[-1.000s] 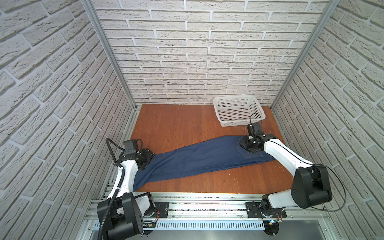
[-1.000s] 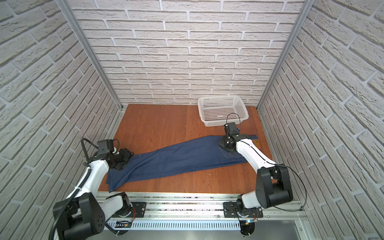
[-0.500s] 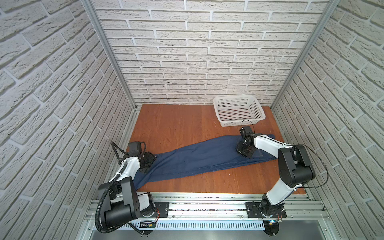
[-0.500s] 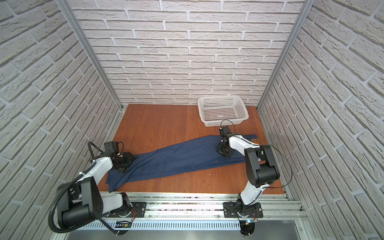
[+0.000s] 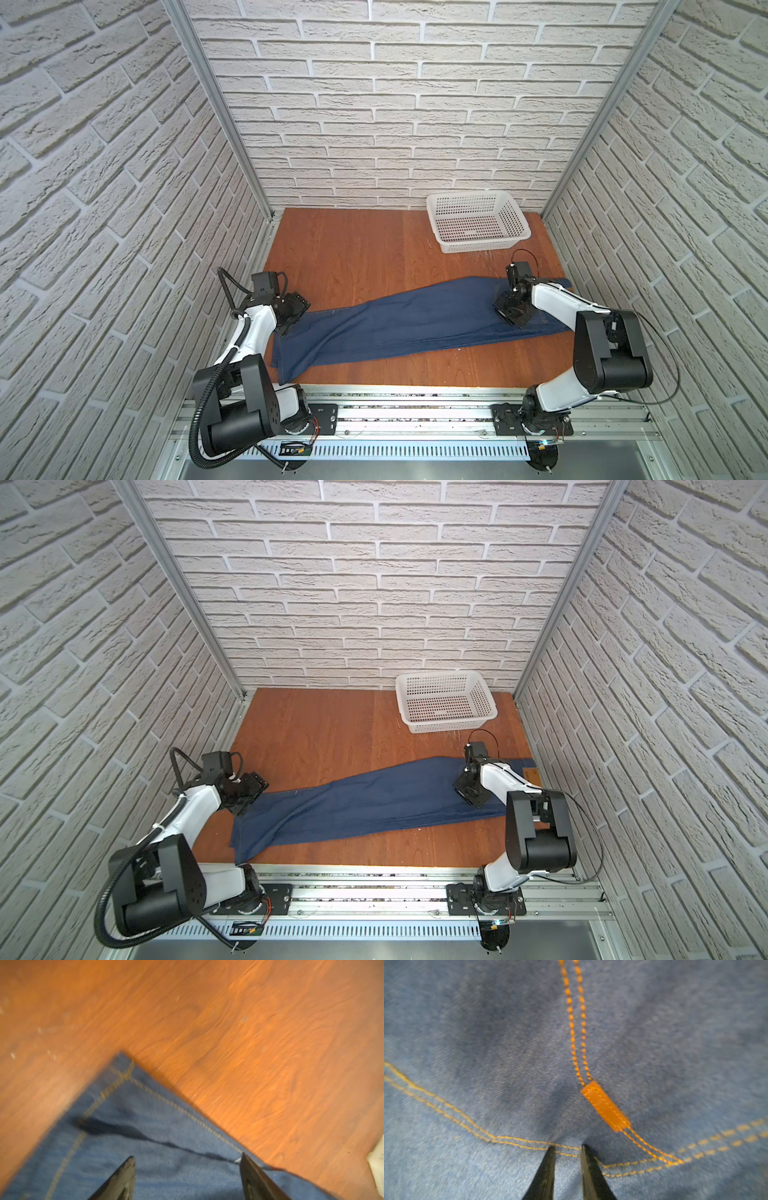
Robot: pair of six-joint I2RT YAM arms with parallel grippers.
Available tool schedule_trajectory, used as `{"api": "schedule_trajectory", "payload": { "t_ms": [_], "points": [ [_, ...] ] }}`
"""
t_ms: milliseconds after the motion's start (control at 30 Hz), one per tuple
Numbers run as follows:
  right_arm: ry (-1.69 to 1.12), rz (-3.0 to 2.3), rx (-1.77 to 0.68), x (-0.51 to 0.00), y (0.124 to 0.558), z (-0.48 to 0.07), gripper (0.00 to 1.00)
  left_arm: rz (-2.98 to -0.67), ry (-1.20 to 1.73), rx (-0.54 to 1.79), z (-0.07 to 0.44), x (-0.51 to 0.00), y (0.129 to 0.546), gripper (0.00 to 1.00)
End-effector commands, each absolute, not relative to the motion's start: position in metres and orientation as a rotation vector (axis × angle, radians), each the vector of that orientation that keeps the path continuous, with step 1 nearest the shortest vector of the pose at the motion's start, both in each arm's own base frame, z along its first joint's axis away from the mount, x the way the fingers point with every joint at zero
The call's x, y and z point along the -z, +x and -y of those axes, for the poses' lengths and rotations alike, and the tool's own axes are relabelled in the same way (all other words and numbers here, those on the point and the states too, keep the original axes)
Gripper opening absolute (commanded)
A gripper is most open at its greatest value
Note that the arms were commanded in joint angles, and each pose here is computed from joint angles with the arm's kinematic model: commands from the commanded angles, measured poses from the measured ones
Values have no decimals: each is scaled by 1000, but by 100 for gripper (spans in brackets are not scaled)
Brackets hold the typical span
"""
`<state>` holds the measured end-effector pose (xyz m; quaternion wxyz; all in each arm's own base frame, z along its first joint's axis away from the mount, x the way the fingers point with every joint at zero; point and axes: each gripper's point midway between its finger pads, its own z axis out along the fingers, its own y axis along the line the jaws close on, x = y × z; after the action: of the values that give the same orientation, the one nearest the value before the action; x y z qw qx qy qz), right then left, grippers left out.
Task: Fold and stack the trousers
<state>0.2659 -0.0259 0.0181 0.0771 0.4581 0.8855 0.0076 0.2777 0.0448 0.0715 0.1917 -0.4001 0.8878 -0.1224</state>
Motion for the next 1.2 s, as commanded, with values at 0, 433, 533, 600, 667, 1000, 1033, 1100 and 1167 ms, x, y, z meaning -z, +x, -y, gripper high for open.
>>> {"api": "schedule_trajectory", "payload": {
  "t_ms": [0, 433, 533, 600, 667, 1000, 1033, 1100, 1167],
  "points": [
    [1489, -2676, 178, -13, 212, 48, 25, -2549, -1053, 269, -56, -81, 274, 77],
    [1086, -2598, -124, -89, 271, 0, 26, -2760, -976, 178, -57, -68, 257, 67],
    [974, -2627, -215, -89, 280, -29, 25, -2812, -956, 161, -56, -66, 255, 67],
    [906, -2654, -248, -85, 283, -47, 25, -2842, -941, 130, -58, -64, 252, 67],
    [843, -2684, -264, -80, 284, -62, 24, -2866, -925, 115, -59, -62, 250, 67],
    [642, -2792, -267, -51, 274, -110, 22, -2932, -892, 92, -58, -62, 245, 63],
    [637, -2804, -264, -46, 273, -112, 22, -2943, -898, 86, -58, -61, 244, 64],
    [633, -2832, -253, -36, 270, -114, 22, -2964, -919, 91, -56, -55, 241, 65],
    [644, -2869, -229, -24, 267, -114, 20, -2981, -936, 87, -54, -49, 237, 65]
  ]
}}
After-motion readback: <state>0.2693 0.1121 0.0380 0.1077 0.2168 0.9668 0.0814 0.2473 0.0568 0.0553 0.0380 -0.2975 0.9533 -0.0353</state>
